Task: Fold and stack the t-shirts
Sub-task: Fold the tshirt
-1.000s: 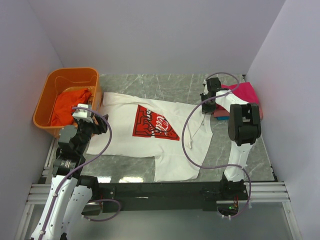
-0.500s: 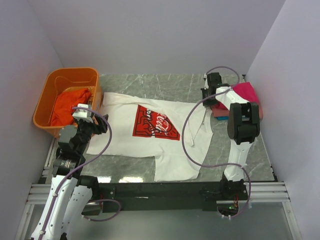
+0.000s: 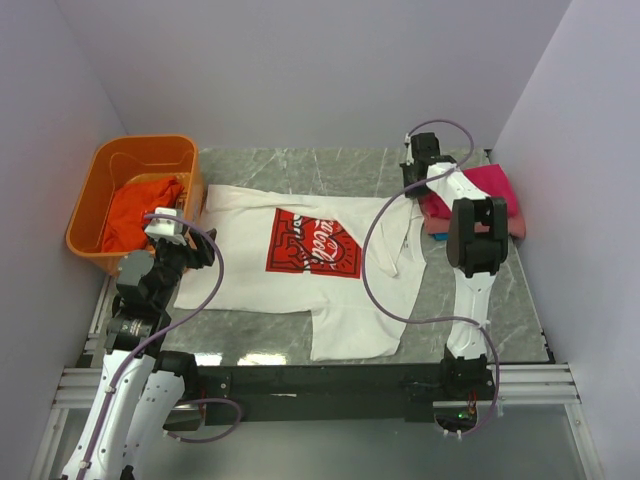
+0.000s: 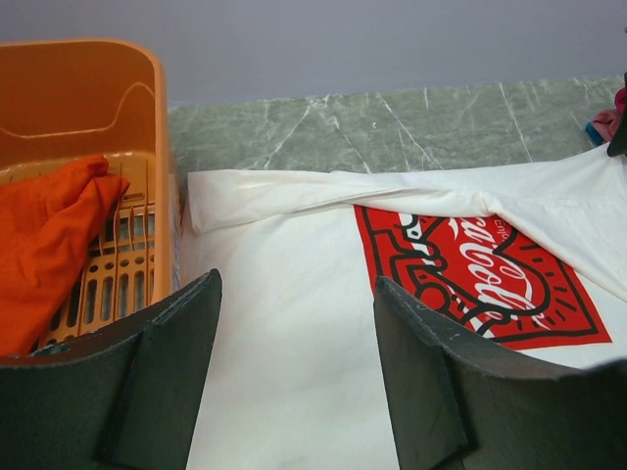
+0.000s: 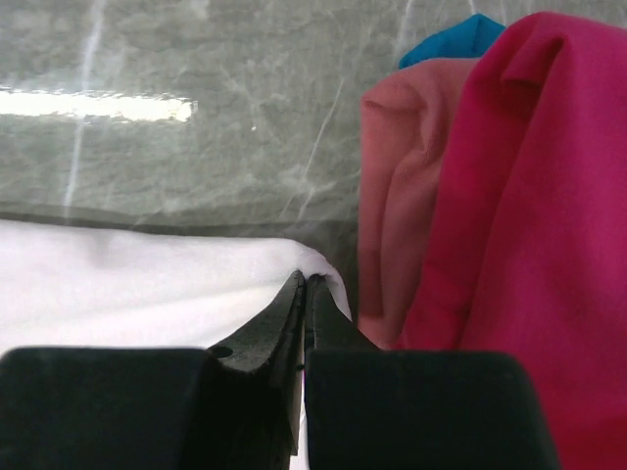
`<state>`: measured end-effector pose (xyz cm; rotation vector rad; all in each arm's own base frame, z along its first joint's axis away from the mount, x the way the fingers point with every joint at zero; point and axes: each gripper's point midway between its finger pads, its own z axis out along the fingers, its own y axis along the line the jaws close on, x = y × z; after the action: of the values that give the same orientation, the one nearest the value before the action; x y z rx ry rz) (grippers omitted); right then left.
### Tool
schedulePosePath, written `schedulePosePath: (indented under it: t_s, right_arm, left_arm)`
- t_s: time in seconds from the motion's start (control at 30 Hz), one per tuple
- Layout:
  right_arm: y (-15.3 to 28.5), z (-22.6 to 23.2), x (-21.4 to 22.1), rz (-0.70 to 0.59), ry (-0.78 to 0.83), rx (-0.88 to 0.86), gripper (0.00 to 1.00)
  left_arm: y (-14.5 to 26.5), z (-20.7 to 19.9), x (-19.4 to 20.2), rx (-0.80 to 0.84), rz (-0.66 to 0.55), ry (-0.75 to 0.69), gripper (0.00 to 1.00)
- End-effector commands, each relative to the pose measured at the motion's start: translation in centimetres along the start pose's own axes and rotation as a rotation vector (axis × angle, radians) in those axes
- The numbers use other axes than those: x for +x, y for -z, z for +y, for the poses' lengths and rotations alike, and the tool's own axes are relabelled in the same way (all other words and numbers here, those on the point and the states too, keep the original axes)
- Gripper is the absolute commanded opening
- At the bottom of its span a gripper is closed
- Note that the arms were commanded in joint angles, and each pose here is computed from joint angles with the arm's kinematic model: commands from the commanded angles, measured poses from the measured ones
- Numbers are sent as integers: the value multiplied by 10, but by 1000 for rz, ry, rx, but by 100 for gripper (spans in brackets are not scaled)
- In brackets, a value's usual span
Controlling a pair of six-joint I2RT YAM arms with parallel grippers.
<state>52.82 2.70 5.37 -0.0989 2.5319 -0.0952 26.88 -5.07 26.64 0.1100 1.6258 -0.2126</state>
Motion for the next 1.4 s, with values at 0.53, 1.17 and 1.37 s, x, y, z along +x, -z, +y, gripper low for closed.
schedulePosePath:
  t_s: [0.53, 1.17, 1.37]
  right_arm:
    - [-6, -34, -29, -59, 34, 161, 0]
    - [63, 25, -61, -165, 156, -65, 57]
    - [108, 107, -32, -142, 407, -454, 71]
  left_arm:
    - [-2, 1, -1, -6, -12, -16, 69]
    - [-3, 3, 0, -12, -5, -14, 69]
    - [-2, 3, 1, -14, -5, -14, 69]
